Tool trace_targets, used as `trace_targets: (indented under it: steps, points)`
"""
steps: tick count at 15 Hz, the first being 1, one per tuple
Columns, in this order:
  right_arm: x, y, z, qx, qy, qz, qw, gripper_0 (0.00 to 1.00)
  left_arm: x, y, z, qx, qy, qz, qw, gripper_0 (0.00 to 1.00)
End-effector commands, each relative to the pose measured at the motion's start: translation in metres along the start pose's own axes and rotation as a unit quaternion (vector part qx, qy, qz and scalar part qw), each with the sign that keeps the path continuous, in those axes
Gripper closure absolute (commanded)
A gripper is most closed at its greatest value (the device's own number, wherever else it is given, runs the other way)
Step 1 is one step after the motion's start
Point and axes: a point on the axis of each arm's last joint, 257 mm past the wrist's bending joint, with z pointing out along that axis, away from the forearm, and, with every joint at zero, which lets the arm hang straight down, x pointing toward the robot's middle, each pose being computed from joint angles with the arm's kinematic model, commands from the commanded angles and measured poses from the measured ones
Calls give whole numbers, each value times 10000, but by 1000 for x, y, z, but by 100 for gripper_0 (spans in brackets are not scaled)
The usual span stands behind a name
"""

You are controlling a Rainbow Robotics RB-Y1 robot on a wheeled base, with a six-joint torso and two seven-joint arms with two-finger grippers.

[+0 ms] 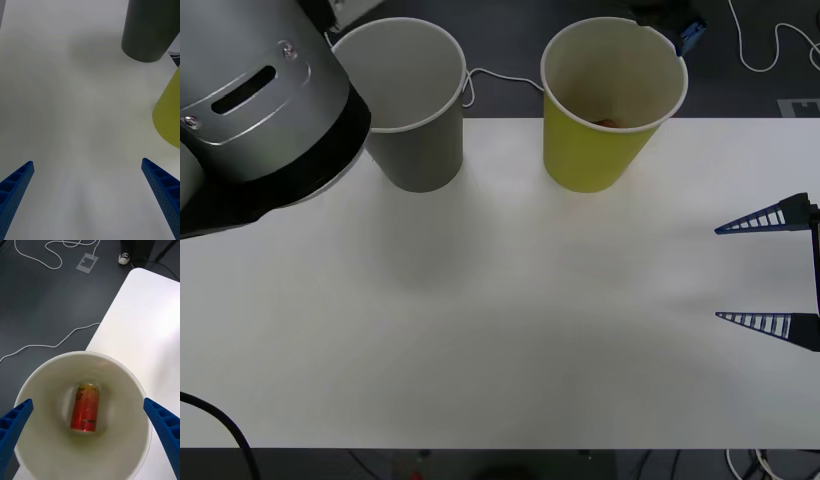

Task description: Put the can into the green bin and the plastic bottle into the gray bin

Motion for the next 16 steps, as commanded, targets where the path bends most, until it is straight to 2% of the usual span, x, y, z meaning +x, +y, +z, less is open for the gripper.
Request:
trace_targets:
  steps: [1, 5, 10, 16]
  points:
    - [0, 0, 0, 0, 0, 0, 10000, 0, 22, 12, -24, 314, 25, 63, 9995, 0]
    - [0, 0, 0, 0, 0, 0, 10000, 0, 65, 17, -50, 539, -242, 296, 9978, 0]
    - [0, 0, 0, 0, 0, 0, 10000, 0, 128, 21, -98, 639, -203, 704, 9953, 0]
    - [0, 0, 0, 0, 0, 0, 10000, 0, 183, 9, -151, 624, -339, 929, 9931, 0]
